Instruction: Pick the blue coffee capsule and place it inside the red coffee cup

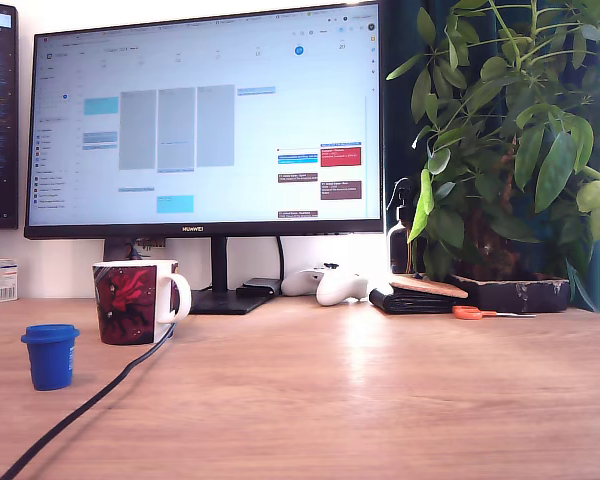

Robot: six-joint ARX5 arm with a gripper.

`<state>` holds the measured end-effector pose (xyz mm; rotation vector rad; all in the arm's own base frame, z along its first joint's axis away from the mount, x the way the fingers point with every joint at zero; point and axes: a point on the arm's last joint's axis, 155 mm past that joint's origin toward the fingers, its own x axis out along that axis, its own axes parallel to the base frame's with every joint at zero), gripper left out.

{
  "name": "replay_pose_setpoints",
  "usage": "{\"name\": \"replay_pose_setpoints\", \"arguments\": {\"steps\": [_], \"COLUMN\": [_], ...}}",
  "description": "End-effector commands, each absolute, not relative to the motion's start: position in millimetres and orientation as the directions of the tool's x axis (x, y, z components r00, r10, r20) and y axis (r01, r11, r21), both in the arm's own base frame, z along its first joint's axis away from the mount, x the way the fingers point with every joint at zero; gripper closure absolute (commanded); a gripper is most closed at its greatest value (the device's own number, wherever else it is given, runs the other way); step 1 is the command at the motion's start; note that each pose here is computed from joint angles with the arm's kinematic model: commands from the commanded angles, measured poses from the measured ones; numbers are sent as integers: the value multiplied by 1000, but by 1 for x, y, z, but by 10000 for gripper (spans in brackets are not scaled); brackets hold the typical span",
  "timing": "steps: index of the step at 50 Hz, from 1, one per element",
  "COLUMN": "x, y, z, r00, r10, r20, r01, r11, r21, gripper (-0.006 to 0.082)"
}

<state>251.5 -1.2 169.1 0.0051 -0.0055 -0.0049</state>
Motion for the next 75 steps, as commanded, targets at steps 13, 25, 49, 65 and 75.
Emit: {"name": "replay_pose_setpoints", "arguments": {"steps": [13, 25, 49, 65, 75], "x": [251, 251, 233, 234, 243], "y": [-28, -29, -96, -116, -110], "z": [152, 171, 163, 134, 117], "r00": [989, 987, 874, 835, 865], "r10": [-144, -149, -485, -541, -473], "r20": [-21, 55, 18, -103, -169], "r01": [140, 155, 469, 501, 438], "r11": [981, 980, 835, 823, 875], "r21": [-132, -128, -286, -268, -205], "gripper": [786, 786, 780, 278, 78]}}
